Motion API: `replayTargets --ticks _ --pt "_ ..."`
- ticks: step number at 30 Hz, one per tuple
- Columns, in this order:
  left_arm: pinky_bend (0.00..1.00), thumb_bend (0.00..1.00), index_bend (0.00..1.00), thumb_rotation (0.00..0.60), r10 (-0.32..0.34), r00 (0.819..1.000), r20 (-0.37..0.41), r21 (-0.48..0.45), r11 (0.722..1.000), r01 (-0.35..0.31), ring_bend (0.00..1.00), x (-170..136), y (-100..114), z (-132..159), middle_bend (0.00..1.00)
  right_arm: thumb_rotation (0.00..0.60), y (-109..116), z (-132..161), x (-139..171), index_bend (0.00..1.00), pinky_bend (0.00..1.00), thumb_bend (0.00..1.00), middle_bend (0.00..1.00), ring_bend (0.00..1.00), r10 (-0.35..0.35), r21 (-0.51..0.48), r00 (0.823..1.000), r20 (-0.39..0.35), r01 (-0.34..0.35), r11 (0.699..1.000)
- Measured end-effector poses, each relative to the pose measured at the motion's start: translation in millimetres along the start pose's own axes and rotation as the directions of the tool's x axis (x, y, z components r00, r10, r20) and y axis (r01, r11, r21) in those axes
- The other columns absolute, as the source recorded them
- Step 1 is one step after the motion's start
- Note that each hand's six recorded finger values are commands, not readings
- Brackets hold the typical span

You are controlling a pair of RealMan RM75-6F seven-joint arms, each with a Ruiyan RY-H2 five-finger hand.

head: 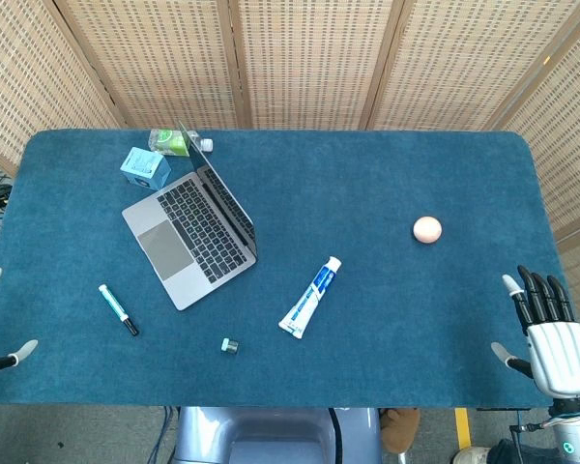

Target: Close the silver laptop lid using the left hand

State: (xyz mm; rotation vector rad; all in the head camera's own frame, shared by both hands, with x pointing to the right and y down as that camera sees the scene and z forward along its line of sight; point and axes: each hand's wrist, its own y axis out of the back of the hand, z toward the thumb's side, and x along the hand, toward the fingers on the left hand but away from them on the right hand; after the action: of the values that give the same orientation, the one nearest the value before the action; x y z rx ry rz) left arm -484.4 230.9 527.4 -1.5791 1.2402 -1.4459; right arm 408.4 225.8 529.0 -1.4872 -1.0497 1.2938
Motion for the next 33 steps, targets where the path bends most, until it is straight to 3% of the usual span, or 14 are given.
replayTargets --ticks 5,11,17,20,22,27,33 --pt "0.00 0.03 0.00 0.600 -0.001 1.000 0.001 0.002 1.000 0.001 0.00 -1 0 0 0.00 0.600 0 0 1 0.00 0.00 0.00 0.00 0.00 0.002 -0.007 1.000 0.002 -0.002 1.000" --pt "0.00 0.28 0.00 0.600 -0.005 1.000 -0.003 -0.007 1.000 0.005 0.00 4 -1 3 0.00 0.600 0 -2 0 0.00 0.00 0.00 0.00 0.00 0.009 -0.018 1.000 0.006 -0.009 1.000" --pt "0.00 0.64 0.00 0.600 -0.012 0.998 0.054 -0.006 1.000 0.012 0.00 28 1 21 0.00 0.600 2 -6 -4 0.00 0.00 0.00 0.00 0.00 0.002 -0.034 1.000 0.022 -0.001 0.999" --pt "0.00 0.91 0.00 0.600 -0.017 0.993 0.120 0.016 1.000 0.015 0.00 49 5 39 0.00 0.600 3 -9 -6 0.00 0.00 0.00 0.00 0.00 -0.001 -0.041 1.000 0.031 0.002 0.999" --pt "0.00 1.00 0.00 0.600 -0.017 0.986 0.165 0.032 0.999 0.012 0.00 62 9 52 0.00 0.600 4 -10 -7 0.00 0.00 0.00 0.00 0.00 -0.004 -0.042 0.999 0.035 0.005 0.999" --pt "0.00 1.00 0.05 0.600 -0.016 0.950 0.312 0.065 0.998 -0.005 0.00 104 18 98 0.00 0.600 2 -15 -11 0.00 0.00 0.00 0.00 0.00 -0.001 -0.040 0.999 0.054 0.003 0.999" --pt "0.00 1.00 0.10 0.600 -0.044 0.876 0.481 0.116 0.993 -0.013 0.00 154 22 165 0.00 0.600 -2 -21 -16 0.00 0.00 0.00 0.00 0.00 0.011 -0.034 0.997 0.076 -0.009 0.999"
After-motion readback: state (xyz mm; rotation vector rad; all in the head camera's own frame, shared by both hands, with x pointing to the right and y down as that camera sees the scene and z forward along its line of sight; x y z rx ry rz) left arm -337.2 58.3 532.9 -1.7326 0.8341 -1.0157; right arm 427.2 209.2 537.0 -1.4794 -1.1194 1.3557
